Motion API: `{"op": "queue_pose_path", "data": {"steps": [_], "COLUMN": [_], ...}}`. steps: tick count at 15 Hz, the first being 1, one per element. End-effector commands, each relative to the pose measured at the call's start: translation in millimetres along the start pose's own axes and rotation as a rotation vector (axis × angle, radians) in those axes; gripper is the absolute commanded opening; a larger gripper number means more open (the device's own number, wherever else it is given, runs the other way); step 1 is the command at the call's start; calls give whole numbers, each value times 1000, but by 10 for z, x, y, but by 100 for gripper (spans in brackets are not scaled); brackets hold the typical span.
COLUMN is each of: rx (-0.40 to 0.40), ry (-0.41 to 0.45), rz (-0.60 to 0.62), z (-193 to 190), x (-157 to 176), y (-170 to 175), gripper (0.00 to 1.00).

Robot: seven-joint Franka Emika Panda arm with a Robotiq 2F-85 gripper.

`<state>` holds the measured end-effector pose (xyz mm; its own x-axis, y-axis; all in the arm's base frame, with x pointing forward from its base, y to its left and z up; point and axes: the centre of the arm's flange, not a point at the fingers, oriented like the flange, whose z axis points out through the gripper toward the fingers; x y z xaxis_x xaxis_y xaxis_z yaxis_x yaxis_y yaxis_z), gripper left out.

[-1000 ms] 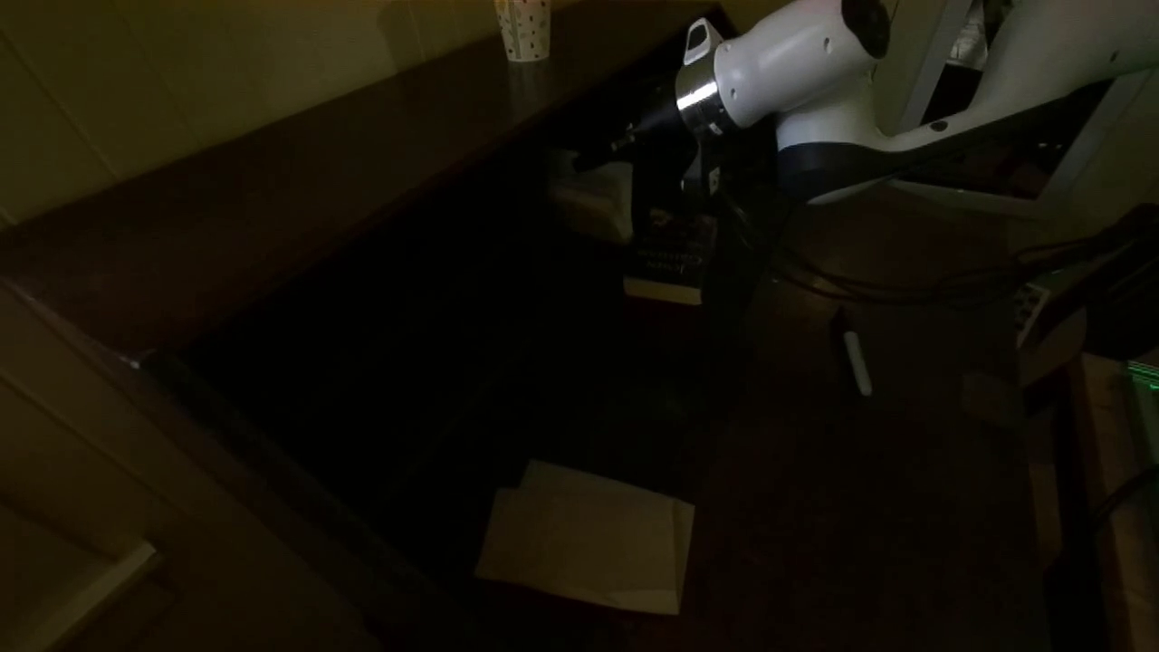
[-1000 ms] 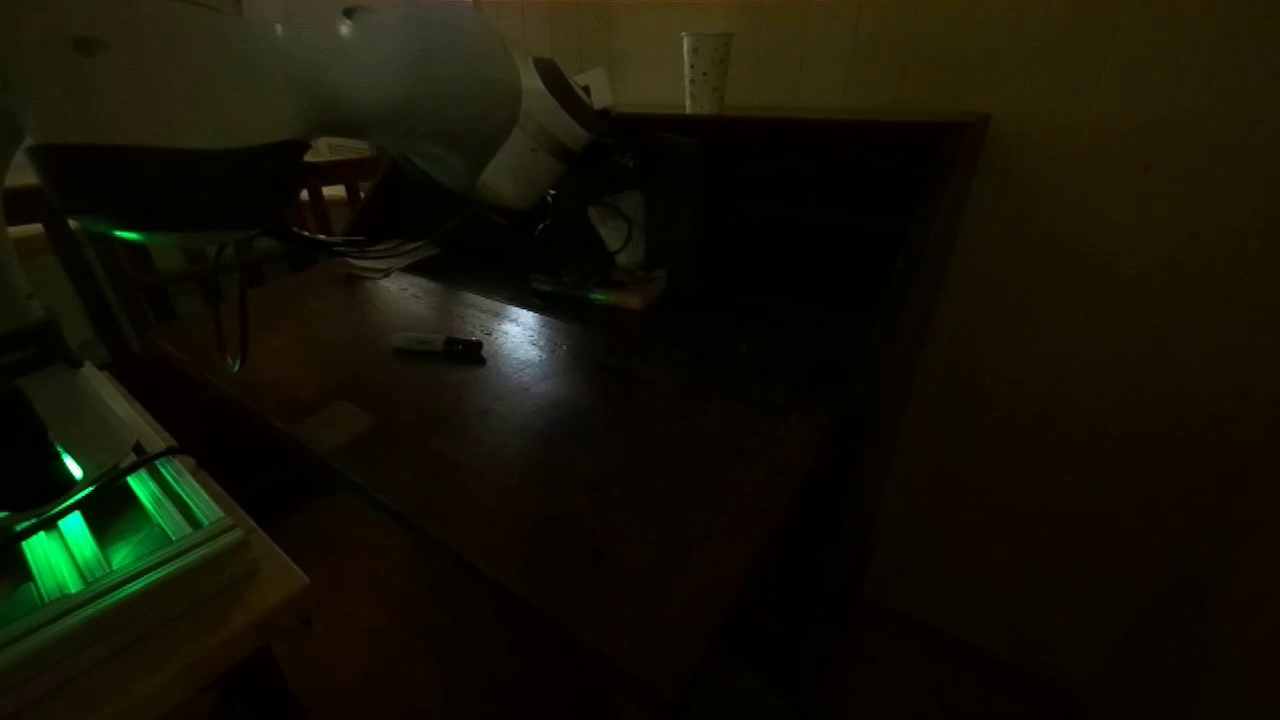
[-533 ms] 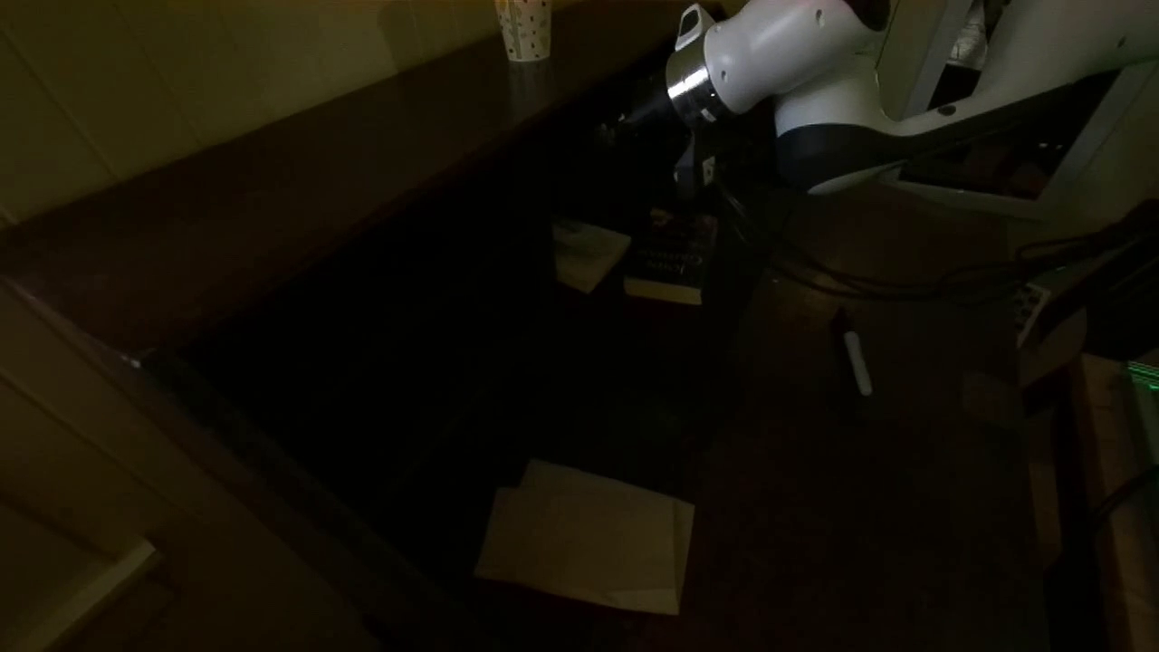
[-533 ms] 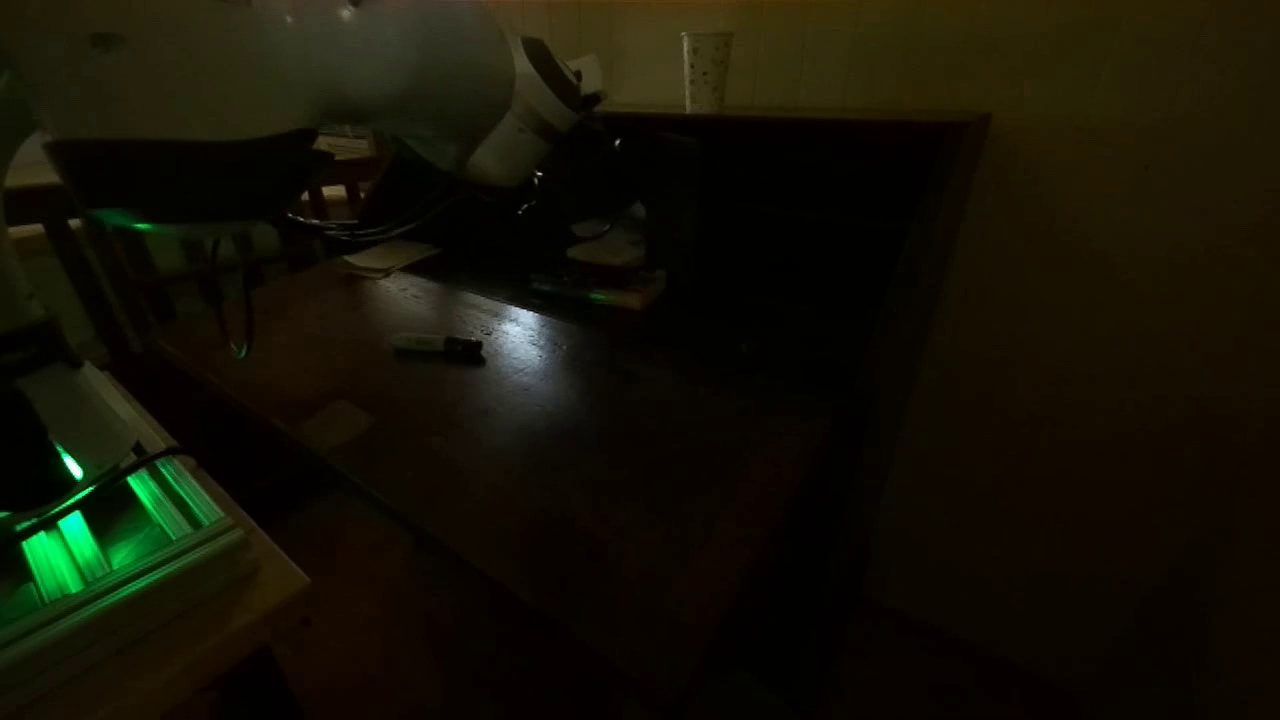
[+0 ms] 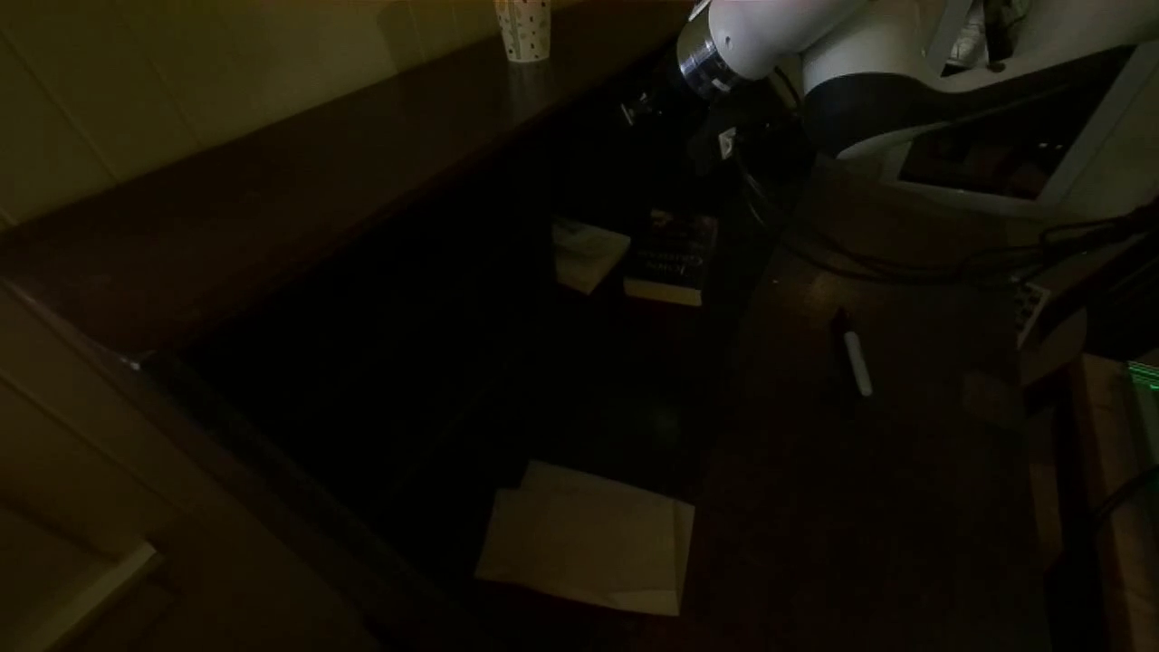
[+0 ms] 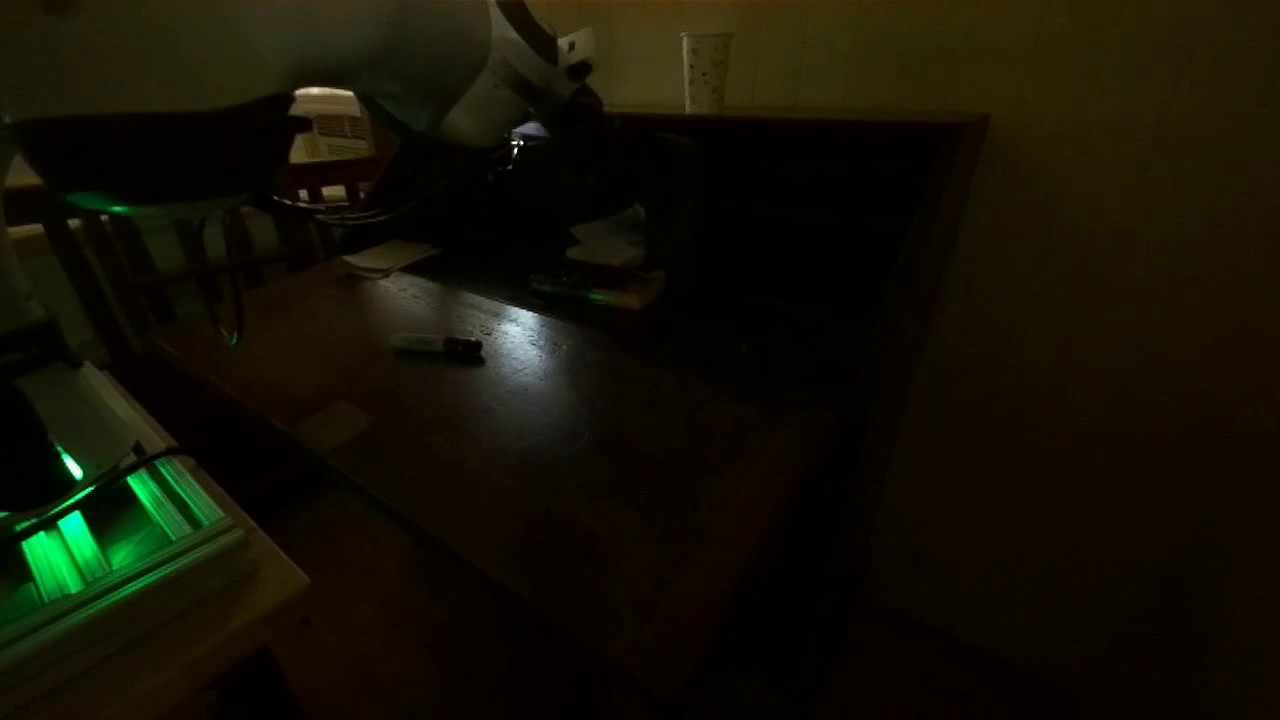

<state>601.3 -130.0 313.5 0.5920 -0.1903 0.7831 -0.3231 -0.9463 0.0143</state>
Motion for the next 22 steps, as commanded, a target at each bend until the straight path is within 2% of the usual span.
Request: {"op": "queue_pose_path", "data": {"steps": [1, 4, 8, 16, 22], "rx": [-61, -47, 18, 164, 209], "ry": [-87, -147, -208, -334, -399], "rz": [2, 3, -25, -133, -205], "z": [-252, -344, -492, -871, -1056], "x": [5, 6, 31, 38, -52], "y": [211, 297, 317, 180, 103], "gripper": [100, 100, 100, 100, 100]}}
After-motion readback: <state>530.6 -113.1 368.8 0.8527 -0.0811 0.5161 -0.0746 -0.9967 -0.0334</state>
